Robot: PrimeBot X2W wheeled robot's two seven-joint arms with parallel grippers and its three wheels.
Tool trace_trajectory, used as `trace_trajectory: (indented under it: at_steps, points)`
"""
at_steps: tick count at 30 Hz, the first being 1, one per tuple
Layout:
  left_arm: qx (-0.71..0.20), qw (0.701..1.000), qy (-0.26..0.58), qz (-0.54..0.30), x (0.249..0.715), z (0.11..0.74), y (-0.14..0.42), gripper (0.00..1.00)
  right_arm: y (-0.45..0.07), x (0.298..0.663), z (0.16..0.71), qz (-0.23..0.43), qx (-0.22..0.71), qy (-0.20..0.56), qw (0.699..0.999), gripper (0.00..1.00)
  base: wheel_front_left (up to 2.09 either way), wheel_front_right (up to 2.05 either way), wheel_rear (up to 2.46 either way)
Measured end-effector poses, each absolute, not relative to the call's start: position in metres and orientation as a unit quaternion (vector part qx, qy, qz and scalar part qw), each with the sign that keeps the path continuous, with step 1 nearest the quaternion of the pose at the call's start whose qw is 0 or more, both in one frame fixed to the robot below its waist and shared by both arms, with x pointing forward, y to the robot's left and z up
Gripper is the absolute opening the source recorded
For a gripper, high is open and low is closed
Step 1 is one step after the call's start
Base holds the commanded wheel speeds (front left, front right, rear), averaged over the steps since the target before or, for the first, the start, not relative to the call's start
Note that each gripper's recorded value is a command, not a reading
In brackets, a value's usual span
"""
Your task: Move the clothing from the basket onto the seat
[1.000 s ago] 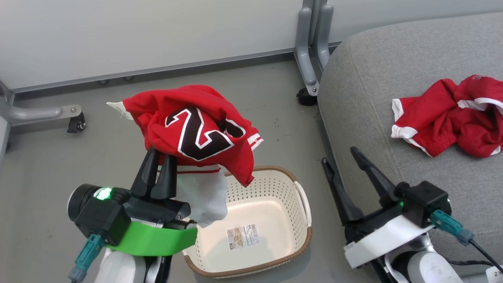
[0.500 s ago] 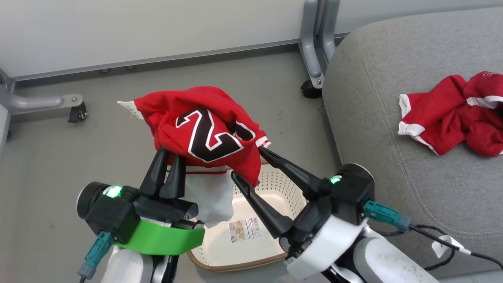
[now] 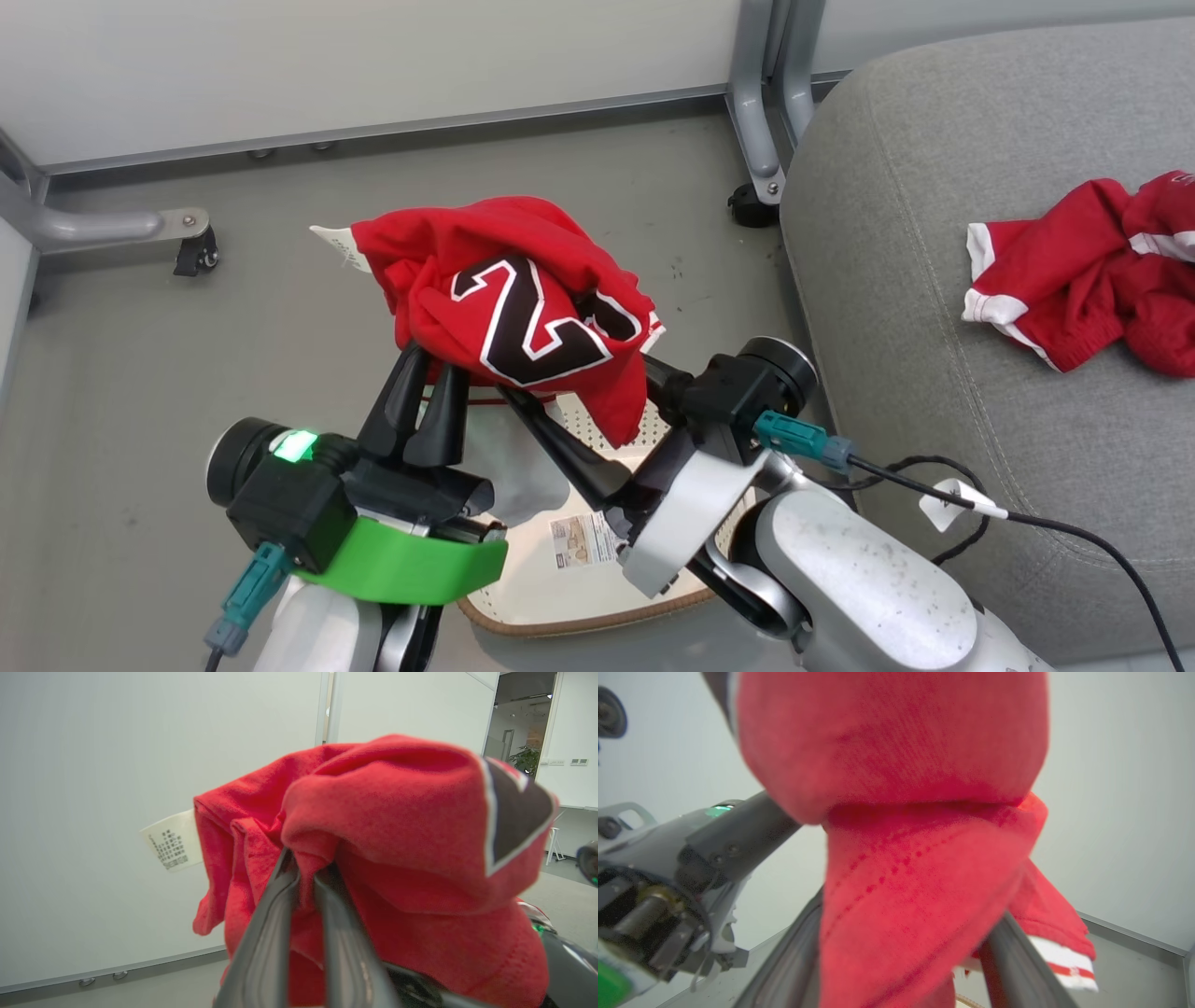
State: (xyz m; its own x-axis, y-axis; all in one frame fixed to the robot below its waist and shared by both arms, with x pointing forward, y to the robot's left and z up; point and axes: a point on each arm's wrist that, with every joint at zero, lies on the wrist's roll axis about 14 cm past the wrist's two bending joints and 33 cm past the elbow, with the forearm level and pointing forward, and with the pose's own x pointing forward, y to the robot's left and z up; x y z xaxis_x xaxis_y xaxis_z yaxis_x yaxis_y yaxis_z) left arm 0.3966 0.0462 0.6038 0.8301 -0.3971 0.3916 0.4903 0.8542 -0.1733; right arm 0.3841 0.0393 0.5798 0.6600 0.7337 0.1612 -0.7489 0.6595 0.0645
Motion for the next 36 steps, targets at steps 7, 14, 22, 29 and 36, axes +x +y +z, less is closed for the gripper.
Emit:
trace_trajectory:
  at_steps: [7,14,22,29,36]
  points:
    - [-0.133,0.947,-0.176,-0.233,0.396,0.606,0.047,0.00,0.045,0.387,0.581,0.414,0.069,-0.068,0.905,0.00,0.00,0.00,0.00]
    - [-0.133,0.947,-0.175,-0.234,0.396,0.605,0.047,0.00,0.044,0.389,0.582,0.413,0.072,-0.072,0.905,0.00,0.00,0.00,0.00]
    - [-0.132,0.949,-0.168,-0.231,0.396,0.600,0.048,0.00,0.042,0.392,0.582,0.411,0.074,-0.075,0.905,0.00,0.00,0.00,0.00]
    - [-0.115,0.955,-0.147,-0.232,0.396,0.592,0.047,1.00,0.039,0.398,0.586,0.407,0.076,-0.084,0.906,0.00,0.00,0.00,0.00]
    - [-0.092,0.955,-0.129,-0.250,0.391,0.587,0.045,1.00,0.036,0.402,0.584,0.401,0.072,-0.085,0.909,0.00,0.00,0.00,0.00]
